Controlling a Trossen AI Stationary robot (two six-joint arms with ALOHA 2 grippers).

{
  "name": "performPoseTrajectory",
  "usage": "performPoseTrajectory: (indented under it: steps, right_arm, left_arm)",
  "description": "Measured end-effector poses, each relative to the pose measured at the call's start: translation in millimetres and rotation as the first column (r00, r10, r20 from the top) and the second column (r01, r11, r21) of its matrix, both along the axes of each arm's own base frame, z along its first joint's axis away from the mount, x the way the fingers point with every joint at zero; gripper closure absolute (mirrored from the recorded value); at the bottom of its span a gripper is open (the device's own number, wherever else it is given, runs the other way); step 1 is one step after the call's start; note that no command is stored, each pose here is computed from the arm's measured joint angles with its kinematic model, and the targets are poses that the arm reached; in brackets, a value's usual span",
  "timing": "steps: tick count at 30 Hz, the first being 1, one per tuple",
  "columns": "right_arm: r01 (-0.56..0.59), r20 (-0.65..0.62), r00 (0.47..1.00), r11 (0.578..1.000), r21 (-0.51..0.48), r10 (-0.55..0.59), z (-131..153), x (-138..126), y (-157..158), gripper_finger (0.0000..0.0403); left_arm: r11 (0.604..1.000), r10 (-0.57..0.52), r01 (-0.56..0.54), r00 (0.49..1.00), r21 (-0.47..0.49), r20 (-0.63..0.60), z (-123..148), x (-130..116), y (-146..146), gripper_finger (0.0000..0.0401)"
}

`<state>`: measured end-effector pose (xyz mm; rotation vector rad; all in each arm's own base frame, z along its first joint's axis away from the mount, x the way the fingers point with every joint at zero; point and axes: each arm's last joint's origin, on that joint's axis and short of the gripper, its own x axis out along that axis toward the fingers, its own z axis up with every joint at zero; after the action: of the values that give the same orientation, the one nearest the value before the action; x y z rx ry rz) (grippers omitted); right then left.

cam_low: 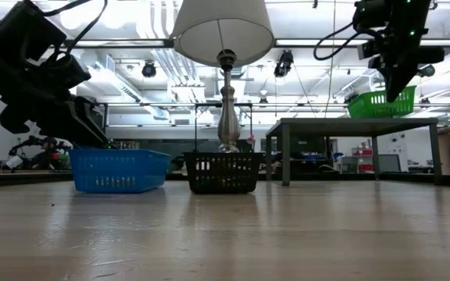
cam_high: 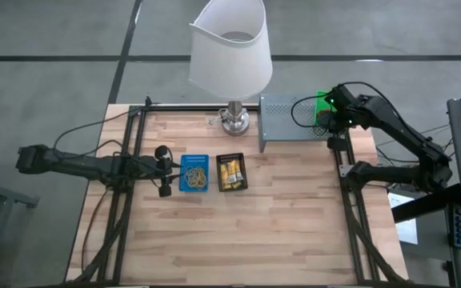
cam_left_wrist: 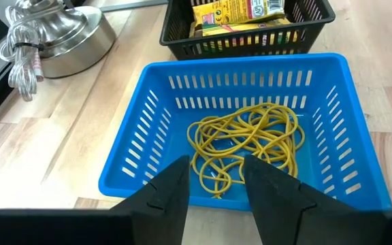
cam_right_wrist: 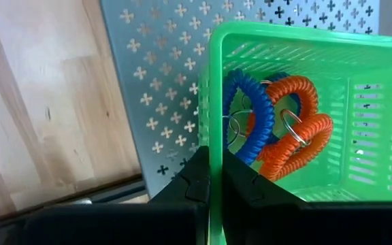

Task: Pick & Place Office Desk Supplies
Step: Put the green bin on the shelf

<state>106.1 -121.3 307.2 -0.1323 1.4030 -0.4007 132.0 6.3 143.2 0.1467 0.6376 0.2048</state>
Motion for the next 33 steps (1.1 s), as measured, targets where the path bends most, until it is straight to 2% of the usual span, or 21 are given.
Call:
performPoseTrajectory:
  steps: [14,25,33]
  right_arm:
    - [-0.025,0.026,0.999,1.0,0.019,0.025,0,1,1,0.0379]
    - [0.006,0.099,0.995,0.998,0.067,-0.013,2,-10,0,0.0378]
    - [0.001,0.098,0.995,0.997,0.077,-0.008,2,-13,0,0.0378]
  left_arm:
    - [1.0,0.0,0.0,1.0,0.0,0.0,0,0,0,0.0258]
    - [1.0,-0.001,0.001,1.0,0.0,0.0,0,0,0,0.0258]
    - [1.0,0.0,0.0,1.0,0.0,0.0,0,0,0,0.0258]
